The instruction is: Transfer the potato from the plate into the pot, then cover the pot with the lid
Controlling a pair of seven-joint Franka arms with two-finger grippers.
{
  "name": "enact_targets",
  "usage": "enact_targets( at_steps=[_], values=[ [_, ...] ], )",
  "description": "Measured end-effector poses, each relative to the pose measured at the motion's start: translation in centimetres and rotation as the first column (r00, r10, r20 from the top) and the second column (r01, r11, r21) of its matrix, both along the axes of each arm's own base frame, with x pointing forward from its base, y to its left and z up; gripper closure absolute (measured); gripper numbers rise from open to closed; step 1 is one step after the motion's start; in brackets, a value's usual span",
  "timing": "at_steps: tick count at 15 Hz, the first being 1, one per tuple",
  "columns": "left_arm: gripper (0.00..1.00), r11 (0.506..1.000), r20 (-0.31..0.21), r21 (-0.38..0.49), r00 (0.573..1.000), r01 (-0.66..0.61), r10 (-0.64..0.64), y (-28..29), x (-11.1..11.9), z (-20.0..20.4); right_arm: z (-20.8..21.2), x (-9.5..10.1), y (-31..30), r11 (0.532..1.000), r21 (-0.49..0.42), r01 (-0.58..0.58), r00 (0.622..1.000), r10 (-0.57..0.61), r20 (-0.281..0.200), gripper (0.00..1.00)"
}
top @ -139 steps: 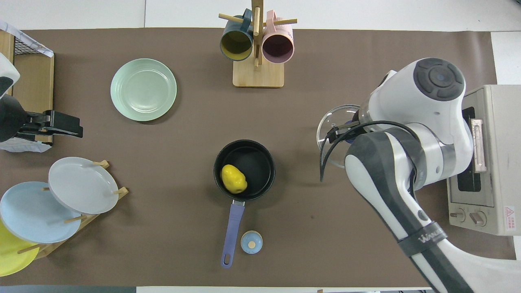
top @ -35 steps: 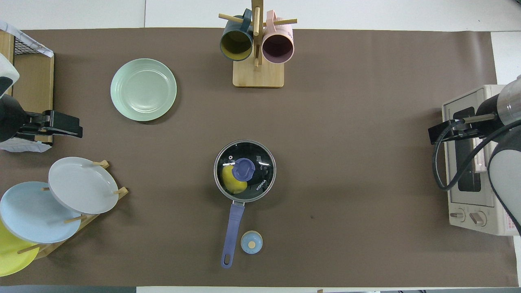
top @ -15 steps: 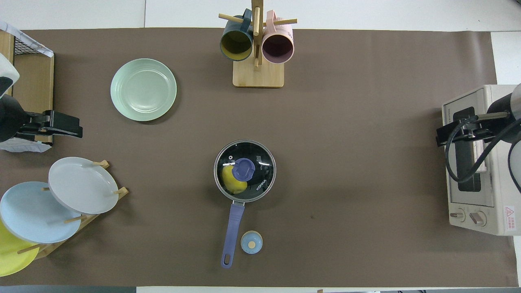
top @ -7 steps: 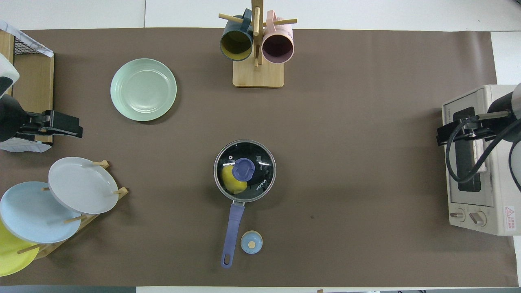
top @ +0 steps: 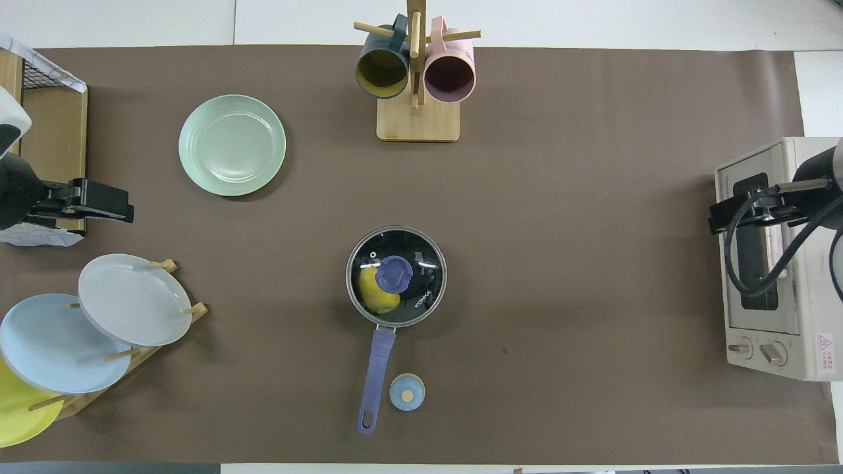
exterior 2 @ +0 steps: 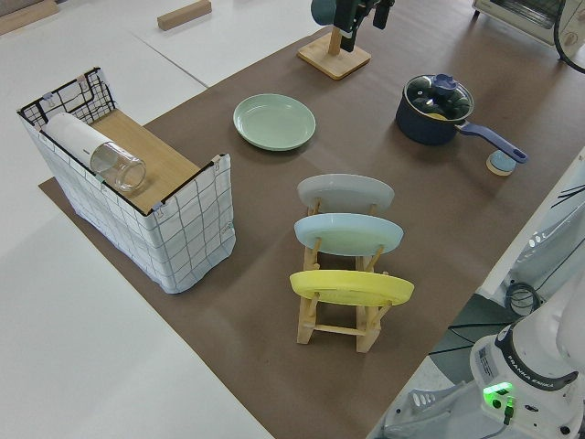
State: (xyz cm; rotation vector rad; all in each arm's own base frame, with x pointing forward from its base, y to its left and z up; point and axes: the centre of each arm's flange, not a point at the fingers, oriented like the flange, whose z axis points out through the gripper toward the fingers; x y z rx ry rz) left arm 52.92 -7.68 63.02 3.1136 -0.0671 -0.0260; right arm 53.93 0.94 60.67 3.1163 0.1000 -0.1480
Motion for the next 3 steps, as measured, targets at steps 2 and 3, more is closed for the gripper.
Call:
enact_targets(
  at_steps=[2,3],
  values=[
    [0.0,1.0,0.0,0.0,1.0,0.0,0.0,0.0,0.0,0.0,0.5,-0.19,-0.02,1.0,0.001,0.0,1.0,0.0,0.01,0.0],
    [0.0,1.0,0.0,0.0,1.0,0.0,0.0,0.0,0.0,0.0,0.68,-0.28,-0.04,1.0,0.001,0.0,1.0,0.0,0.013,0.0]
  ],
)
